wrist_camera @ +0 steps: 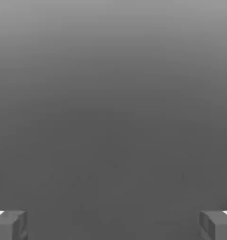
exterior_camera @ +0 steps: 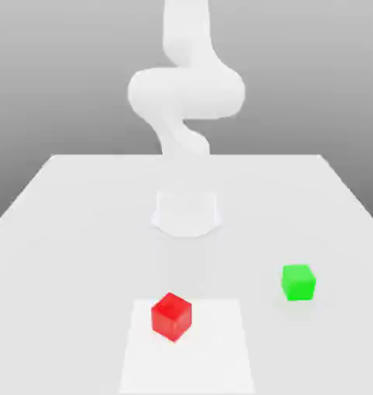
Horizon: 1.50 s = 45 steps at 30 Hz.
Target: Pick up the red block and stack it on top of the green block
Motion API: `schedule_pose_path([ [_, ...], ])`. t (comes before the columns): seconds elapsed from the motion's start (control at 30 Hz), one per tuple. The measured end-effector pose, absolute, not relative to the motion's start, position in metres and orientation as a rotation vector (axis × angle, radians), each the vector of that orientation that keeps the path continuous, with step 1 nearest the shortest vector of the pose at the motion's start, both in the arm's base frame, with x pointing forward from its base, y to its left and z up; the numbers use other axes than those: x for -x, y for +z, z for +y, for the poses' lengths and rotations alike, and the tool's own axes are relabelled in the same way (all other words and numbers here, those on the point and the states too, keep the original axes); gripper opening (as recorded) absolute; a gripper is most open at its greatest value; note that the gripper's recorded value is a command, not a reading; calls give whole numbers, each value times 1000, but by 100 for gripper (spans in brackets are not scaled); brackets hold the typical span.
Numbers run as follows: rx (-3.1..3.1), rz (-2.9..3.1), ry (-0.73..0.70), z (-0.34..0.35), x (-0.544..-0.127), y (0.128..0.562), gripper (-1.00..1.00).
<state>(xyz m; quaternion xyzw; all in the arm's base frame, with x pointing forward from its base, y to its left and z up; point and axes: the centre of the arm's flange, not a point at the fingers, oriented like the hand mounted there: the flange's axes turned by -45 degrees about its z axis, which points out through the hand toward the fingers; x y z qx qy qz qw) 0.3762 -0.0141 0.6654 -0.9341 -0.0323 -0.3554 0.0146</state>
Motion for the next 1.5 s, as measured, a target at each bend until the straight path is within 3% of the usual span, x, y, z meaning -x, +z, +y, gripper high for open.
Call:
schedule_pose_path([
  [0.17, 2931, -357, -872, -26, -423, 561, 0],
  [0.37, 2932, -667, -601, -22, -444, 435, 0],
  [0.53, 2908, -933, -380, -16, -433, 338, 0],
  [0.77, 2838, -1306, -80, -22, -388, 232, 0],
  [0.87, 2813, -1396, -13, -27, -376, 211, 0],
  [1.5, 2805, -1416, -3, -26, -374, 145, 0],
])
